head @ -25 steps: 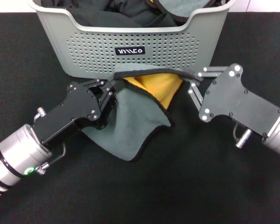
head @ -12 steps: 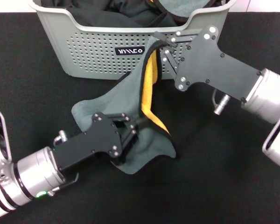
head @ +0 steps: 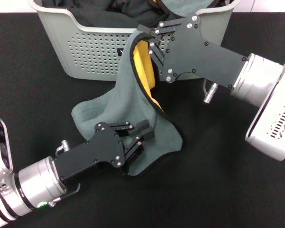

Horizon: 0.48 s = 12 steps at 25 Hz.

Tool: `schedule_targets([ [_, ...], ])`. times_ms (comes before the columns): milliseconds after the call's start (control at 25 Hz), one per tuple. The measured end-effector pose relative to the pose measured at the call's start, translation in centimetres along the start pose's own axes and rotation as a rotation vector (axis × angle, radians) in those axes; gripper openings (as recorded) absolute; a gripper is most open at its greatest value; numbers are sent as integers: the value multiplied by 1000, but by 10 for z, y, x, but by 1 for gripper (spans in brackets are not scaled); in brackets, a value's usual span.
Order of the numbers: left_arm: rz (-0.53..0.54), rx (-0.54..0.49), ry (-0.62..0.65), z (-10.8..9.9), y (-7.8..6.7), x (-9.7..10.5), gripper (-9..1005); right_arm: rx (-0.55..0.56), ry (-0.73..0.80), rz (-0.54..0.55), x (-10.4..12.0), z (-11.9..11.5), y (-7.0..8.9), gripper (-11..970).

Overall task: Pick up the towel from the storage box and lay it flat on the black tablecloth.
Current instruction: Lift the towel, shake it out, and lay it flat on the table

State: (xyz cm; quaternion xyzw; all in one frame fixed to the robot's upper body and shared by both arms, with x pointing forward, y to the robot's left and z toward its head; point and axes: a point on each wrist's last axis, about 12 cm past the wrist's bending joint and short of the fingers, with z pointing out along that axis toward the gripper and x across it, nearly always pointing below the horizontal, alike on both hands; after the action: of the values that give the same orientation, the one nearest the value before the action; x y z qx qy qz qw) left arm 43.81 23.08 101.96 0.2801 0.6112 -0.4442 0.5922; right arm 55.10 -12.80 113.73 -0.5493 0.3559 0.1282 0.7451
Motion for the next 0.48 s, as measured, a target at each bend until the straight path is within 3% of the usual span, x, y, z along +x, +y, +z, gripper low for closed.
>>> schedule_targets([
  [40, 0, -7, -3, 0, 1, 0, 53, -4, -2, -7, -1, 1, -1, 13],
  [120, -2, -22, -10, 0, 2, -1, 170, -12, -7, -20, -2, 4, -2, 13],
  [480, -21, -74, -37, -1, 6, -2, 357, -46, -75, -135, -15, 26, -12, 12],
])
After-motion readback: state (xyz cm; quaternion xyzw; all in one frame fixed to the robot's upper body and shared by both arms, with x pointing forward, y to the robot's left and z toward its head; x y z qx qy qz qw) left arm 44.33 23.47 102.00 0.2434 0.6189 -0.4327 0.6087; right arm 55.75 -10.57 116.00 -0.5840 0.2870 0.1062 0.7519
